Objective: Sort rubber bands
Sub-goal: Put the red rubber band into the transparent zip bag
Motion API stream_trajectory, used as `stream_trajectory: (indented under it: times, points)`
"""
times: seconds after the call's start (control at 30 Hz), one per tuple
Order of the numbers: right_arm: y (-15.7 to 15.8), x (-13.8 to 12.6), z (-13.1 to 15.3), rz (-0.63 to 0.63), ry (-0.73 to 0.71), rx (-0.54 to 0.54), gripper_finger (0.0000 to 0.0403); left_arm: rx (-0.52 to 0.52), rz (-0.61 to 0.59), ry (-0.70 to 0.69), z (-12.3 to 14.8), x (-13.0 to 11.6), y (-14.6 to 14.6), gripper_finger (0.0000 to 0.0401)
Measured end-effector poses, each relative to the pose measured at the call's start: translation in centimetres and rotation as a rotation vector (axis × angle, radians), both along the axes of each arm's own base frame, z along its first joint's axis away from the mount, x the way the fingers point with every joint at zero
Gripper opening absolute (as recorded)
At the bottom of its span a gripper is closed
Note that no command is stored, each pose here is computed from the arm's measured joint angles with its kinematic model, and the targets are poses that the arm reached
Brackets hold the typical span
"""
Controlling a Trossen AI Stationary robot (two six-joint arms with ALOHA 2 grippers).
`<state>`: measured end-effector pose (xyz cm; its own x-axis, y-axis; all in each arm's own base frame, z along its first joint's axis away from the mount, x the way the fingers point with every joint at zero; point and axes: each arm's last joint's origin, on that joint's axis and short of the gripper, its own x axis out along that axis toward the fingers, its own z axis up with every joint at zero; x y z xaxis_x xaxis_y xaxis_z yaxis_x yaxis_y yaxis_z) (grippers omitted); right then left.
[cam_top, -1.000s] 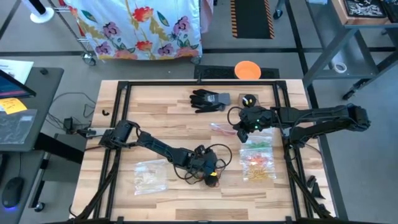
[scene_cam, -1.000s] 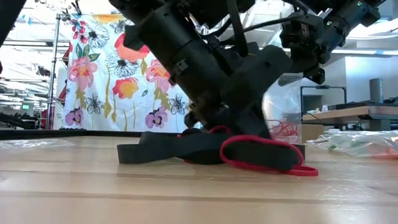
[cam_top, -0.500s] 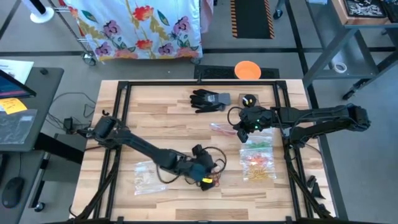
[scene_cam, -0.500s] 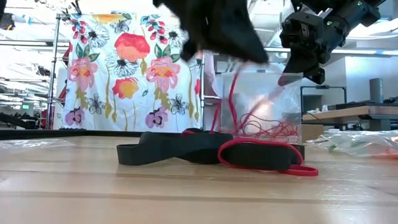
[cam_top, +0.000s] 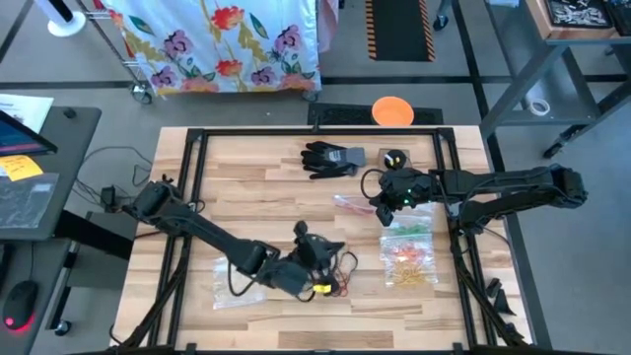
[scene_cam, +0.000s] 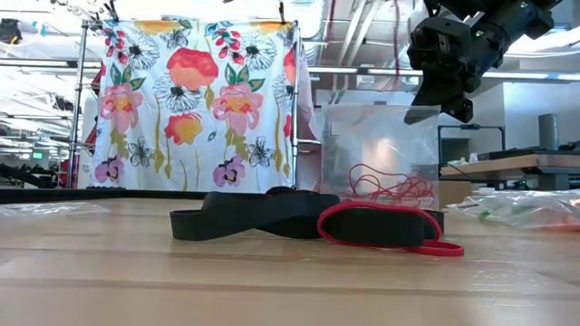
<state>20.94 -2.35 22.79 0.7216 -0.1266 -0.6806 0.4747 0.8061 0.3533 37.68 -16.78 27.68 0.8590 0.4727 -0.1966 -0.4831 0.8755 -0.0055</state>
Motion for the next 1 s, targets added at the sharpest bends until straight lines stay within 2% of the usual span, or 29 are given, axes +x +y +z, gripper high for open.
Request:
stream_trajectory:
  times: [0.07, 0.23, 0.67, 0.83, 1.0]
  points:
    - [0.0, 0.0, 0.0, -0.001, 0.000, -0.001, 0.0011, -0.035, -0.012, 0.009, -0.2, 0.4, 0.8, 0.0000]
    - [0.0, 0.0, 0.0, -0.001, 0.000, -0.001, 0.0011, -0.038, 0.035, 0.005, -0.1, 1.5, 3.5, 0.0000]
    - [0.0, 0.0, 0.0, -0.001, 0.001, -0.001, 0.0011, -0.075, -0.054, -0.095, 1.2, 4.4, 12.2, 0.0000]
    - [0.0, 0.0, 0.0, -0.001, 0.001, -0.001, 0.0011, -0.064, -0.110, -0.168, 2.1, 4.8, 14.1, 0.0000]
    - [0.0, 0.0, 0.0, -0.001, 0.001, -0.001, 0.0011, -0.052, -0.190, -0.243, 2.9, 5.0, 14.8, 0.0000]
